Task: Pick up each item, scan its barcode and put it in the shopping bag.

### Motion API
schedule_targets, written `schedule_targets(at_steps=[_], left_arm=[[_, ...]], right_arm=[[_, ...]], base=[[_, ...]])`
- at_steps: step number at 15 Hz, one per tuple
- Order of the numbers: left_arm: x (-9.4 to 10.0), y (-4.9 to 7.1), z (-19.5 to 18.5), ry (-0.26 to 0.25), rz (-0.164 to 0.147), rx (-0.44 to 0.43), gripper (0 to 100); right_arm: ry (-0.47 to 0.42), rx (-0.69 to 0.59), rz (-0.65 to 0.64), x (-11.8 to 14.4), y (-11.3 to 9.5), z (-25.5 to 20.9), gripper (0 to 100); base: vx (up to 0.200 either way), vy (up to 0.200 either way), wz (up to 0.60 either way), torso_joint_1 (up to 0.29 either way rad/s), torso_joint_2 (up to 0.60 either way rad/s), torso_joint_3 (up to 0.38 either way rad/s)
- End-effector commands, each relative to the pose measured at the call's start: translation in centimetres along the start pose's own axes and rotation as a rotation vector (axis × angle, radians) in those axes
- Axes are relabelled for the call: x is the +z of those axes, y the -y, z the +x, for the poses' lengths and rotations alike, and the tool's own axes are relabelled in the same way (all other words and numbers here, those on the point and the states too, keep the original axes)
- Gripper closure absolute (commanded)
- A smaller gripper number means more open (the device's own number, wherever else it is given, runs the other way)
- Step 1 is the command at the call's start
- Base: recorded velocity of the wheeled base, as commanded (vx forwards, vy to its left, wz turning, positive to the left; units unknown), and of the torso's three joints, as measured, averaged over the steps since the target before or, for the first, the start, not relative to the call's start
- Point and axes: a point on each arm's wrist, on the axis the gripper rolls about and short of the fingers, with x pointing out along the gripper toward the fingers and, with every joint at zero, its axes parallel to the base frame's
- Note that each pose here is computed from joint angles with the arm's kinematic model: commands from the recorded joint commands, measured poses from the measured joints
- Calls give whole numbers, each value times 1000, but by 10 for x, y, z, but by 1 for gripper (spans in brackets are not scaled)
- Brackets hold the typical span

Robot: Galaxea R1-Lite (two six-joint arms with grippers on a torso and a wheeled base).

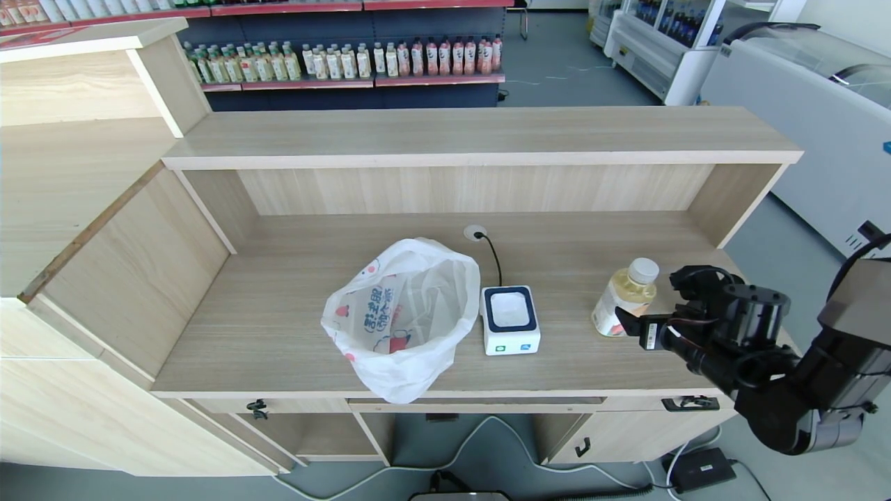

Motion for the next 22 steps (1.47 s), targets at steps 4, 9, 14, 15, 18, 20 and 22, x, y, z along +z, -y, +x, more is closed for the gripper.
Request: schedule_targets(at_steps=[4,9,14,15,18,20,22], left_arm=[[0,0,0,1,-1,1,0],[0,0,0,1,-1,1,0],[0,0,0,1,-1,1,0],[0,0,0,1,-1,1,0],[0,0,0,1,-1,1,0],[0,0,0,1,-1,1,0],[0,0,0,1,-1,1,0]], right_arm=[[1,-16,-2,-13,-15,27,0],[34,-6,7,-14,-22,46,0],[52,-3,12,-16,-24,59,0],[54,-2,10,-17,-25,61,0],[82,3,11,-14,-26,71,0],[112,47,7,-11,-27,78,0],[123,81,-6,-9,-24,80,0]], base=[[0,0,0,0,0,0],[0,0,0,0,0,0],[0,0,0,0,0,0],[0,0,0,0,0,0],[0,0,0,0,0,0],[0,0,0,0,0,0],[0,0,0,0,0,0]])
